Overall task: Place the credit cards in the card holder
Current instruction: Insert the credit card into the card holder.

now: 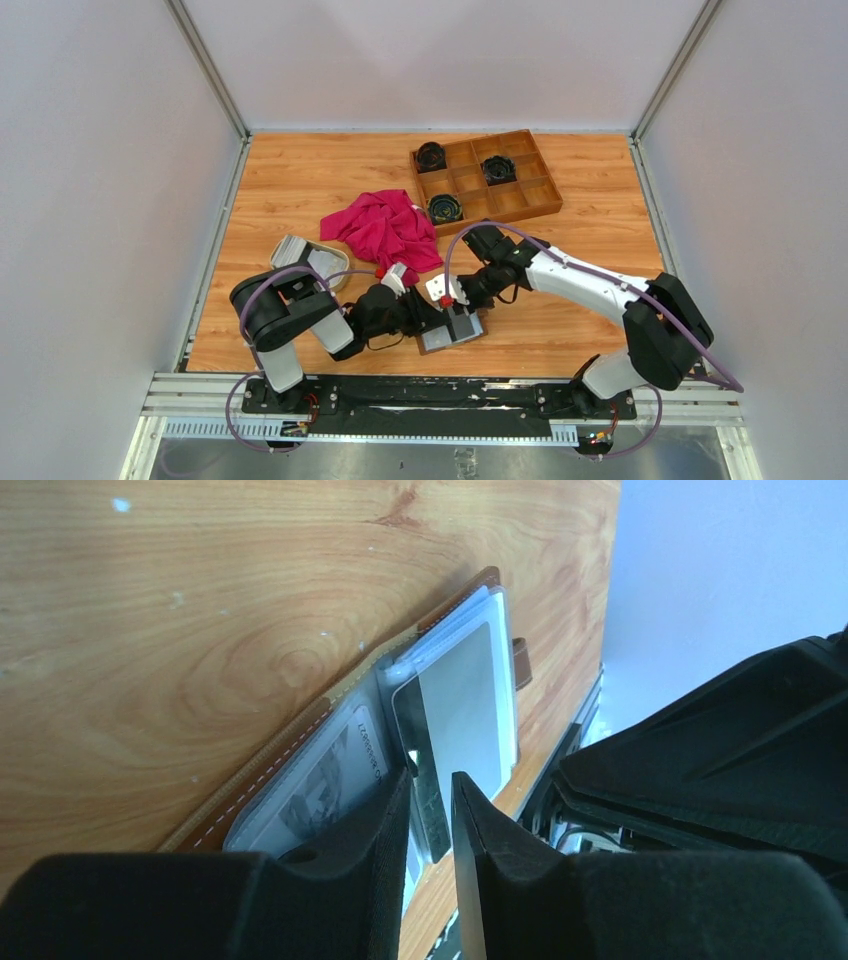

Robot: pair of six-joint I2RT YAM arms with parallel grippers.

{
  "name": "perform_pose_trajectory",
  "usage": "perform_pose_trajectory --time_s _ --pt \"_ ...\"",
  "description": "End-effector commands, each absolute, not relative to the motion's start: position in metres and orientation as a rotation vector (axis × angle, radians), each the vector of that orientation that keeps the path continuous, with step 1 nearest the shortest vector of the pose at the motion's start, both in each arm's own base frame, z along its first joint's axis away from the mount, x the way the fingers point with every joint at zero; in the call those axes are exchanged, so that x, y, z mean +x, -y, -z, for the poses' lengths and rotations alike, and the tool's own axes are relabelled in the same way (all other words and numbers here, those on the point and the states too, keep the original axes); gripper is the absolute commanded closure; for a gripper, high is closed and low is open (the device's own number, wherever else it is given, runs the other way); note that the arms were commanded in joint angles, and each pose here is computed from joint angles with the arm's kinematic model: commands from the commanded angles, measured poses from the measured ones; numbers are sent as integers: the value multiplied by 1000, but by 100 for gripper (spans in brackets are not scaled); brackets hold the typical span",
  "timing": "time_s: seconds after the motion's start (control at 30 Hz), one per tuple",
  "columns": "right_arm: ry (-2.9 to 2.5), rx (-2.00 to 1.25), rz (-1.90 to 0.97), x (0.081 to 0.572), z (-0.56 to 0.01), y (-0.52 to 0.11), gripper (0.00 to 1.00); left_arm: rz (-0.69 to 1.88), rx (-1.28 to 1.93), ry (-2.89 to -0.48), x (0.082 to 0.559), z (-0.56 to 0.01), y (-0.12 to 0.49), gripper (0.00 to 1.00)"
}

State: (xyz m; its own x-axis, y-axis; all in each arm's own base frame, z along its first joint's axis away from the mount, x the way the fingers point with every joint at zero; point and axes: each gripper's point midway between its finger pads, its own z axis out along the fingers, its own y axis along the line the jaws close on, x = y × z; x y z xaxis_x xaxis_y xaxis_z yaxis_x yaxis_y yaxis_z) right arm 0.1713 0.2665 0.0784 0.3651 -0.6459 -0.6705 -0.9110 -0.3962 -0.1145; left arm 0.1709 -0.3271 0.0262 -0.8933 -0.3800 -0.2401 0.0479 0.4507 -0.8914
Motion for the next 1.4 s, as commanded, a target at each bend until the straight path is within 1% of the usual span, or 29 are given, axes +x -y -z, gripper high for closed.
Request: perform_pose_trajectory --time_s 0.0,0.17,0.3,0.57,0.7,0.83,0.97,1.07,1.37 --pt "-1405 -2134 -792 171 -80 -267 89 1433 -212 -2310 170 -27 333 75" --pt "-1441 -2114 -810 174 -78 -267 88 1455 -190 -2286 169 -36 334 75" --pt "-1487 -2080 -850 176 -77 -266 88 1428 -190 -2280 168 -38 329 72" --pt "-1445 -2085 -954 161 -76 -273 89 1328 -185 -2281 169 -38 311 69" --pt "-1434 -2094 -954 159 -77 -275 89 1337 -162 -2300 168 -36 316 69" --pt "-1359 -2137 -972 147 -74 -276 89 1309 -185 -2297 170 -33 309 72" --pt "-1287 -2218 -945 134 -65 -282 89 1198 -186 -2332 172 -26 292 76" --pt "-1300 -2259 -871 136 -54 -287 89 1149 -176 -2355 170 -21 285 78" --pt "-1336 -2332 -738 141 -28 -291 89 1119 -137 -2429 164 -3 286 82"
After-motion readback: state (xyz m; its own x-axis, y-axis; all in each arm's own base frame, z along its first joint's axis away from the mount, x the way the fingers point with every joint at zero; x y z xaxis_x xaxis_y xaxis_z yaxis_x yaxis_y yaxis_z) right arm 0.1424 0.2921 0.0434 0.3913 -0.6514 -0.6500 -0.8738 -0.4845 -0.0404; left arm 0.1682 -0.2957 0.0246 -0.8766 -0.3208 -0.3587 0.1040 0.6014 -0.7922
